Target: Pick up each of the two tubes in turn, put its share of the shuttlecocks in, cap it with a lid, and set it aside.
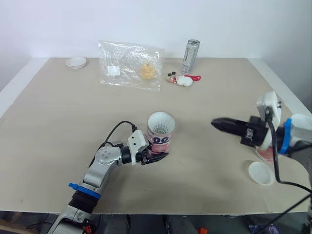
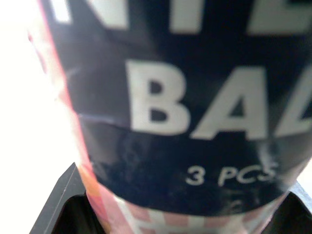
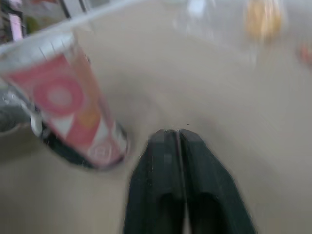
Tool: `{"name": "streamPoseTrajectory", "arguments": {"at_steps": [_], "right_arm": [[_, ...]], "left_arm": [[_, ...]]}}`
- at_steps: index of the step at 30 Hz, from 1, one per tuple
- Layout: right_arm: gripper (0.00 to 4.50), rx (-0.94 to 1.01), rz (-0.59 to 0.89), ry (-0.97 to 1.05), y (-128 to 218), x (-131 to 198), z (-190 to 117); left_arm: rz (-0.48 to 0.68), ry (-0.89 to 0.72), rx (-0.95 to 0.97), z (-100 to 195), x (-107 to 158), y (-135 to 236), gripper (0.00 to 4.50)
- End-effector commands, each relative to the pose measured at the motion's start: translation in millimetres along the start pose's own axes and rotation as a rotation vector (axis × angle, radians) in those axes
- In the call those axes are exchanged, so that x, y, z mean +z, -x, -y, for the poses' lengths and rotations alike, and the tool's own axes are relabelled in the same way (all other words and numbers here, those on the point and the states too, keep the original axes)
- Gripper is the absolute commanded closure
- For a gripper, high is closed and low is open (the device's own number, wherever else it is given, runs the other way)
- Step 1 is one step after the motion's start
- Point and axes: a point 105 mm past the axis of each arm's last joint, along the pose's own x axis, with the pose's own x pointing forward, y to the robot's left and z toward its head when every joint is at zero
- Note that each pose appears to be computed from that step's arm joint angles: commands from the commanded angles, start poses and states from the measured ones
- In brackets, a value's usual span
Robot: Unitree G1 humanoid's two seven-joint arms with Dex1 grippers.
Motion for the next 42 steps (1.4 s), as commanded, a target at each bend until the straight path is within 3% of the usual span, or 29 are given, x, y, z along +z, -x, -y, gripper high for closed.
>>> {"name": "streamPoseTrajectory", "arguments": {"at_steps": [1,6,11,36,39,42], "right_arm": [[2.25,0.050,-0.155,-0.024,15.8,-11.4,-17.4],[0.05,-0.006,-0.448,-0.084,46.9,-46.7,-17.3],[0.05,-0.111,-0.593,-0.082,73.0,-57.9,-4.9],[0.05,-0.236,-0.670,-0.032,80.2,-103.0,24.3],[0.87,-0.222,-0.687,-0.003,77.7,-105.8,25.4],[2.34,-0.216,-0.713,0.012,77.5,-112.4,26.2]], "left_arm": [[0.032,-0.029,-0.003,2.2,7.8,-4.0,1.60],[0.055,-0.009,-0.027,8.6,8.4,-8.3,1.60],[0.095,0.005,-0.076,16.2,12.3,-16.6,1.60],[0.090,0.022,-0.113,25.7,9.8,-17.6,1.60],[0.090,0.024,-0.110,24.8,9.7,-17.4,1.60],[0.089,0.025,-0.108,24.1,9.2,-16.6,1.60]]}}
